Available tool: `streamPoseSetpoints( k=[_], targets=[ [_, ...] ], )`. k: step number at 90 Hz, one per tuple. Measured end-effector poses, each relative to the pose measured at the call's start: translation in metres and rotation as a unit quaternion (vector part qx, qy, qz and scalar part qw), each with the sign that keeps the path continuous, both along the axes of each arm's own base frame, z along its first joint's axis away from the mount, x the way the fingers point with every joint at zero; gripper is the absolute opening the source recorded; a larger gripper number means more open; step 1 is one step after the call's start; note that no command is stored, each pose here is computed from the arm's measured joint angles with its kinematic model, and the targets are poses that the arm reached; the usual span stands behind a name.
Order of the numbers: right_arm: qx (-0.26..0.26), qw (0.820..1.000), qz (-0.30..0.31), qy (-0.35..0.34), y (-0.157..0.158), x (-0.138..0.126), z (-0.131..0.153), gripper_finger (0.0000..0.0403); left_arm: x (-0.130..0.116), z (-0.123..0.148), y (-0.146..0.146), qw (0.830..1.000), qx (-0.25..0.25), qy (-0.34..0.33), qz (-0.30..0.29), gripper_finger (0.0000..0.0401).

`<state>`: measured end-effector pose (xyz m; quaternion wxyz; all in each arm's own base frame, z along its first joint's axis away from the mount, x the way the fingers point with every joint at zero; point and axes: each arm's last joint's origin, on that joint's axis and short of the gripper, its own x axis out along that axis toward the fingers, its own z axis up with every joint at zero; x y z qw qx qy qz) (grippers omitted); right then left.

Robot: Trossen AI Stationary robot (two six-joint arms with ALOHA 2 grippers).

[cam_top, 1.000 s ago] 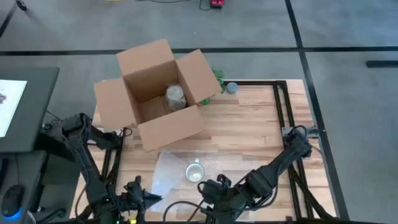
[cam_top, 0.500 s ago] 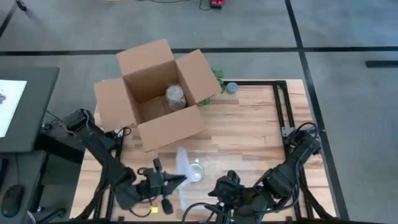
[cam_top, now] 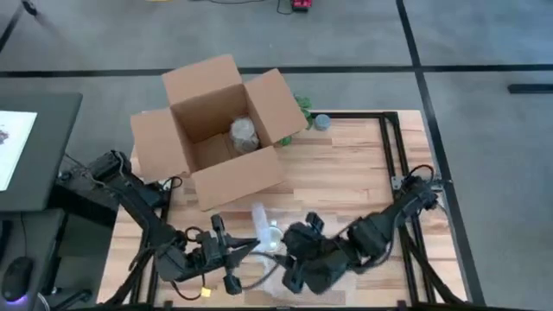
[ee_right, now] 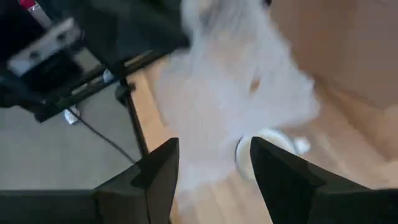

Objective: Wrap mug
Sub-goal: Wrap the blue mug with the bubble wrap

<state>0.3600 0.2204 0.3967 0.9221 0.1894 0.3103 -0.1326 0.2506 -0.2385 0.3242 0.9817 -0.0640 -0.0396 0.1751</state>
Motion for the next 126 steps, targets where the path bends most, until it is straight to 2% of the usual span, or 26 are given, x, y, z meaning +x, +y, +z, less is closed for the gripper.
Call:
streamPoseSetpoints(
  k=[17,35,53,66,94,115,126],
  targets=[
    [-0.018,1.0,0.02,0.008,-0.022,0.016,0.0,0.0187,-0.002,0.0,-0.002,1.0,-0.001,0.0,-0.003,0.0],
    [-0.064,0.996,0.032,0.052,-0.031,0.038,-0.026,0.0187,-0.002,0.0,-0.002,1.0,-0.002,-0.001,-0.004,0.0],
    [-0.108,0.99,-0.012,0.093,-0.045,0.047,-0.045,0.0187,-0.004,0.0,-0.004,1.0,-0.013,-0.005,-0.01,0.0],
    [-0.141,0.982,-0.024,0.124,-0.058,0.044,-0.046,0.0187,-0.006,-0.002,-0.007,1.0,-0.018,-0.001,-0.017,0.0],
    [-0.24,0.946,0.043,0.216,-0.085,0.029,-0.037,0.0187,-0.007,-0.013,-0.011,0.997,-0.051,0.016,-0.055,0.0],
    [-0.31,0.897,0.12,0.29,-0.09,0.02,-0.041,0.0187,0.003,-0.027,-0.009,0.992,-0.094,0.033,-0.082,0.0],
    [-0.32,0.89,0.132,0.296,-0.086,0.017,-0.041,0.0176,0.011,-0.037,-0.01,0.986,-0.127,0.038,-0.1,0.0]
  ],
)
